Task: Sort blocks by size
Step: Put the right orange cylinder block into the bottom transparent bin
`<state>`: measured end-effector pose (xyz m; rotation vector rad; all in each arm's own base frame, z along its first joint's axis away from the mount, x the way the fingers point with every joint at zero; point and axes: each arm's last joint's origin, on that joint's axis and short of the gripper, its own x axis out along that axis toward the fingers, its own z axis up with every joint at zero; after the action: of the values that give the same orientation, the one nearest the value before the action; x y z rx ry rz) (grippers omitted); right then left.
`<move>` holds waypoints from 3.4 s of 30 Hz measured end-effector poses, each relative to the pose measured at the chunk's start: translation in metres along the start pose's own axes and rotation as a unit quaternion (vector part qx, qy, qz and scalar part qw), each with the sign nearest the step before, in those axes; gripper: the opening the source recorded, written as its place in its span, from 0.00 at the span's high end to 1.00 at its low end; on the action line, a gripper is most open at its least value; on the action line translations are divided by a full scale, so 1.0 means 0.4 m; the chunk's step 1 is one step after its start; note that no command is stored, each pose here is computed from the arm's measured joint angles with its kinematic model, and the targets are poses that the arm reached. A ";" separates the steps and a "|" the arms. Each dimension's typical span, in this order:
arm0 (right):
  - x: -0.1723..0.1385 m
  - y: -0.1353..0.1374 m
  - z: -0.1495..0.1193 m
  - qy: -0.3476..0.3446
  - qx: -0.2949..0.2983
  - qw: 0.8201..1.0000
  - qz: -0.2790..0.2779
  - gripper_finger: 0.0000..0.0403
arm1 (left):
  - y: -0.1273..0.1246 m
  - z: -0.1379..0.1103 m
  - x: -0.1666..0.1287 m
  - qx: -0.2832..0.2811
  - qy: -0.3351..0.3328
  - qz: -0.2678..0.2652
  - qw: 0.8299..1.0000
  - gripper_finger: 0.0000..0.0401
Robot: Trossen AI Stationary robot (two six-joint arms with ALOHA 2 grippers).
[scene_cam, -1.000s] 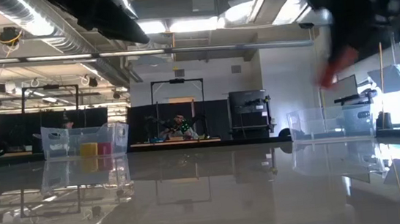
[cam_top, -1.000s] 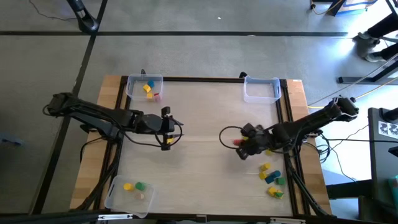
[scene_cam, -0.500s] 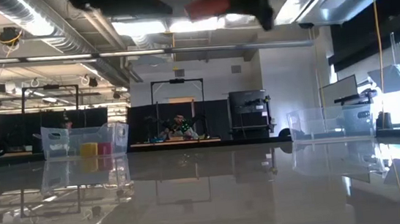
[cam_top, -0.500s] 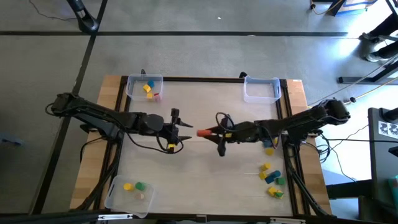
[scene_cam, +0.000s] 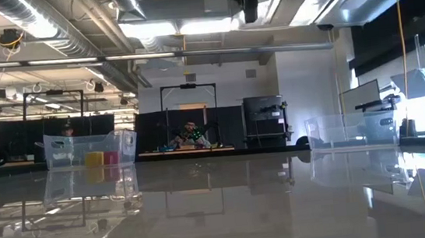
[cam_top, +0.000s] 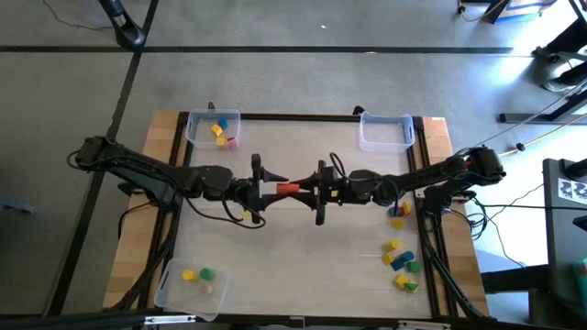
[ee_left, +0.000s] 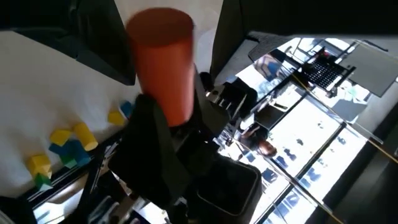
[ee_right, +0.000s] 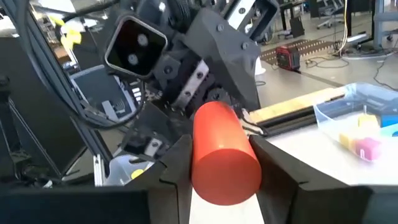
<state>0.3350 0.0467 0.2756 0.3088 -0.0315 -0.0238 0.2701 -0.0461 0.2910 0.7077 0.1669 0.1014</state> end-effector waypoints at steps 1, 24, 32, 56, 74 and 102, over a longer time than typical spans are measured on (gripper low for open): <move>0.000 0.001 0.001 -0.003 0.000 1.000 0.001 0.69 | 0.000 0.000 0.000 0.007 0.000 0.000 1.000 0.51; -0.023 0.011 0.026 0.012 -0.013 0.999 0.034 0.31 | -0.010 0.012 -0.019 -0.041 -0.002 -0.016 0.999 0.71; -0.083 0.026 0.064 0.065 -0.019 0.997 0.049 0.19 | -0.024 0.046 -0.100 -0.106 0.099 -0.086 0.986 0.71; -0.028 -0.004 -0.058 0.154 0.035 0.987 -0.031 0.25 | -0.173 0.183 -0.349 -0.387 0.302 -0.279 0.825 0.71; -0.027 0.070 -0.118 0.158 0.056 0.985 -0.031 0.25 | -0.458 0.167 -0.474 -0.444 0.547 -0.255 0.662 0.71; -0.030 0.064 -0.125 0.174 0.048 0.983 -0.041 0.25 | -0.581 0.100 -0.454 -0.357 0.603 -0.210 0.682 0.54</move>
<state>0.3252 0.0867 0.2355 0.4064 0.3276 -0.0498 0.1076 -0.2744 0.1905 -0.3192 1.4877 0.1677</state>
